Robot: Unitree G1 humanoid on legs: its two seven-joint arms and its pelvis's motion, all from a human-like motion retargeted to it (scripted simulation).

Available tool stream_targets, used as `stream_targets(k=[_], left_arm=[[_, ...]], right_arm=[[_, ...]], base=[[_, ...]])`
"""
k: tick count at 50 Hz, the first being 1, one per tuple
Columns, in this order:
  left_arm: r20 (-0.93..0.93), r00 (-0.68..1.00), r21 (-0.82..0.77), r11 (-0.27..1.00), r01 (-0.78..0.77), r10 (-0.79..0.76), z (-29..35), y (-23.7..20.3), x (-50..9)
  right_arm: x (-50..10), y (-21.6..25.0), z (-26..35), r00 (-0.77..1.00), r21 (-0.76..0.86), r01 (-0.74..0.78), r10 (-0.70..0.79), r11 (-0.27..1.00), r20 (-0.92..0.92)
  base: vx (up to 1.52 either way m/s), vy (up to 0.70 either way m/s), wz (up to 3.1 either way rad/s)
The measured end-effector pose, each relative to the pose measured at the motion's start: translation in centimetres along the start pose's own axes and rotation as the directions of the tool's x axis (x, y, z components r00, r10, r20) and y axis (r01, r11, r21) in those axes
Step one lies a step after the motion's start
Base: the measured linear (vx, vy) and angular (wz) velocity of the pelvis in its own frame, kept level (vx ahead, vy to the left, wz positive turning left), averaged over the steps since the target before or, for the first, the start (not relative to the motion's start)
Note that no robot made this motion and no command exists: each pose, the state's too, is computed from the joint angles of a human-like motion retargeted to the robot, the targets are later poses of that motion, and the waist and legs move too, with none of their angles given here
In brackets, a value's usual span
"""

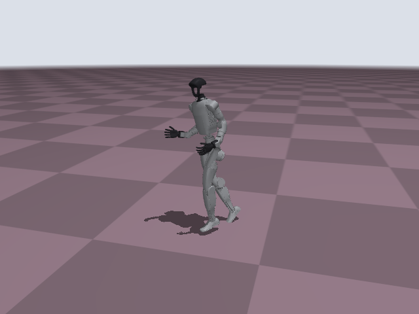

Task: Walk run

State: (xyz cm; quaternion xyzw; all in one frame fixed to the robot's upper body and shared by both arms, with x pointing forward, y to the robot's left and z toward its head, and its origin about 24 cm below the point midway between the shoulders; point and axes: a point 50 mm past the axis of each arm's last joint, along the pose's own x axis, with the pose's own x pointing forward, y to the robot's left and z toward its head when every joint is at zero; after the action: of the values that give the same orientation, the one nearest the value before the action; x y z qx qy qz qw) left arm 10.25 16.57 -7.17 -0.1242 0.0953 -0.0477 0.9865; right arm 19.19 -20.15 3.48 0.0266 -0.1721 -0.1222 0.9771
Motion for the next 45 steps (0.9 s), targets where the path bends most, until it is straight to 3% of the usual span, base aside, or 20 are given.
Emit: stream_targets(k=[5, 11, 15, 20, 25, 30, 33, 37, 40, 45], left_arm=[[0.039, 0.999, 0.019, 0.999, -0.033, 0.032, 1.2, 0.2, 1.3], [0.318, 0.945, 0.109, 0.993, 0.045, -0.078, 7.8, -0.6, 6.8], [0.478, 0.867, 0.062, 0.990, 0.128, -0.142, 11.1, -5.5, 10.5], [0.558, 0.801, 0.121, 0.977, 0.177, -0.215, 13.4, -7.3, 10.9], [0.457, 0.801, 0.356, 0.905, 0.233, -0.387, 13.1, -6.4, 10.3], [0.304, 0.877, 0.455, 0.865, 0.209, -0.371, 10.7, -2.9, 8.5], [0.176, 0.940, 0.391, 0.897, 0.205, -0.292, 6.5, -1.7, 6.6], [0.112, 0.988, 0.167, 0.982, 0.086, -0.105, 2.8, -1.5, 3.5], [0.045, 0.999, 0.083, 0.996, 0.017, -0.020, 1.2, -0.3, 1.2], [0.000, 1.000, 0.101, 0.995, 0.015, -0.015, 1.1, 1.5, 0.3]], right_arm=[[-2.3, -1.2, -1.1, 0.985, -0.111, -0.105, 0.088, 0.988, -0.149], [-8.6, -2.0, -5.0, 0.829, -0.162, -0.347, 0.221, 0.924, -0.514], [-12.4, -3.5, -5.9, 0.749, -0.108, -0.302, 0.166, 0.947, -0.641], [-14.6, -5.9, -4.9, 0.731, -0.131, -0.241, 0.091, 0.962, -0.676], [-12.9, -5.7, -4.5, 0.792, -0.199, -0.208, 0.046, 0.958, -0.608], [-8.3, -1.4, -4.9, 0.887, -0.155, -0.189, 0.101, 0.970, -0.451], [-4.7, -0.6, -4.4, 0.946, -0.089, -0.104, 0.071, 0.991, -0.316], [-1.2, 1.3, -3.4, 0.959, 0.049, -0.192, 0.198, 0.980, -0.202], [0.5, 1.0, -1.7, 0.968, 0.037, -0.228, 0.231, 0.973, -0.097], [1.5, 0.1, -0.2, 0.944, -0.071, -0.328, 0.323, 0.942, -0.067]], base=[[1.58, -0.04, 0.06], [1.64, -0.18, 1.30], [1.35, -0.05, 0.49], [1.23, -0.09, 1.62], [1.38, -0.33, 1.14], [1.36, -0.54, 0.32], [1.49, -0.38, 1.16], [0.97, -0.08, 0.32], [1.18, -0.14, 0.00], [1.11, -0.14, 0.57]])
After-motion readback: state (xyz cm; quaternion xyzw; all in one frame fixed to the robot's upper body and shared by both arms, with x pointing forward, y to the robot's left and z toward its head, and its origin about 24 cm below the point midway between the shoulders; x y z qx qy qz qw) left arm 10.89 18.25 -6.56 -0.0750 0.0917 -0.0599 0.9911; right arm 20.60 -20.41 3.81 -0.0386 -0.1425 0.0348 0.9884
